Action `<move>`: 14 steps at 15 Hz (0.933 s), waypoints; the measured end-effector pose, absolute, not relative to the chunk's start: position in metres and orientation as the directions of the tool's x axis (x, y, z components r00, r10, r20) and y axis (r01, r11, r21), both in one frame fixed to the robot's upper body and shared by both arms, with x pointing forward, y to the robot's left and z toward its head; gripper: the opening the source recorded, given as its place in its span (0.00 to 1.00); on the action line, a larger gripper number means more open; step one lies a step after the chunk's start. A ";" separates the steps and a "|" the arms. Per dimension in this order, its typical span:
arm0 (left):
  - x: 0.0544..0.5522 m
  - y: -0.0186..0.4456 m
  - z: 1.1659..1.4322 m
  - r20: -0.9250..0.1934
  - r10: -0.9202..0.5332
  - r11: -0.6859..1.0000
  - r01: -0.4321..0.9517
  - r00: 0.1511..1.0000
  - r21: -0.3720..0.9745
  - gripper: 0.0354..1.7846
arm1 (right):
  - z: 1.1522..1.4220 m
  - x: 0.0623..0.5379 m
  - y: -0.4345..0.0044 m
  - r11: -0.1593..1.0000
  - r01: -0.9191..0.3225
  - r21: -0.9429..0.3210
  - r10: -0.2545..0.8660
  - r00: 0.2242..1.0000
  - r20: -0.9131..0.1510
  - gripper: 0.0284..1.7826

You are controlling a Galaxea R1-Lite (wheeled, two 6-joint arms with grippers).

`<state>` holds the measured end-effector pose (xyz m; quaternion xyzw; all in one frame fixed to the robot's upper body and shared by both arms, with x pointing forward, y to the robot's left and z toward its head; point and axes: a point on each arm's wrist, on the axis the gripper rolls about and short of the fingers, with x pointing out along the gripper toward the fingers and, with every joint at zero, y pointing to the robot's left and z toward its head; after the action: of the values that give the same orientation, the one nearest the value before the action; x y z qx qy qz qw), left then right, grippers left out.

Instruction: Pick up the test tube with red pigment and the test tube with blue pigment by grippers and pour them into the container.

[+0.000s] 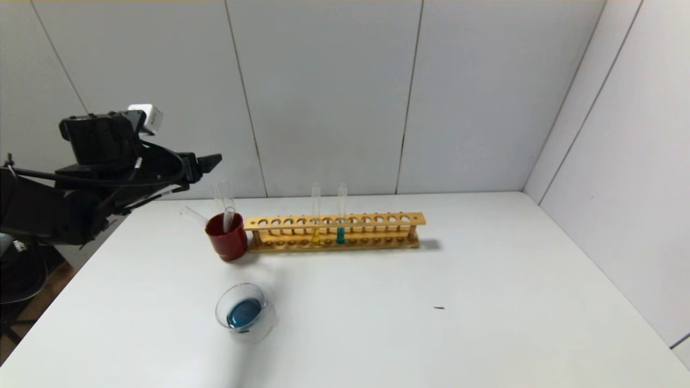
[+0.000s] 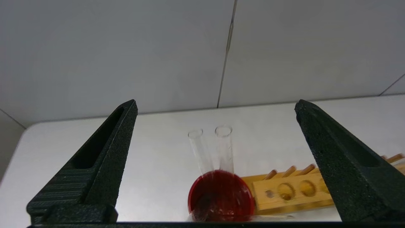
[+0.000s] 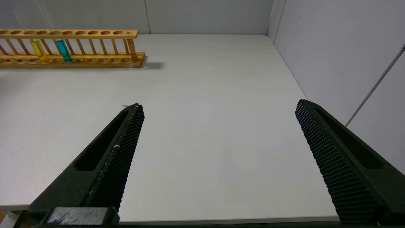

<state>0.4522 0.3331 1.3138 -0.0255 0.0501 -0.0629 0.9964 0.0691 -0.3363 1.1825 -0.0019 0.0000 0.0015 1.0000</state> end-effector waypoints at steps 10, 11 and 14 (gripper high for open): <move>0.180 0.332 1.446 0.033 -0.111 0.993 0.110 0.993 0.042 0.98 | 1.182 0.069 -0.336 1.000 -0.003 -0.004 0.003 1.000 0.000 0.98; 0.151 0.331 1.438 0.032 -0.112 0.993 0.111 0.993 0.044 0.98 | 1.182 0.069 -0.336 1.000 -0.003 -0.004 0.003 1.000 0.000 0.98; 0.078 0.331 1.396 0.071 -0.114 0.992 0.110 0.991 0.055 0.98 | 1.182 0.069 -0.336 1.000 -0.003 -0.004 0.003 1.000 0.000 0.98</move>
<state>0.0782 0.3305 1.3963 0.0255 -0.0371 -0.0563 0.9974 0.0691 -0.3363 1.1825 -0.0021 0.0000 0.0015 1.0000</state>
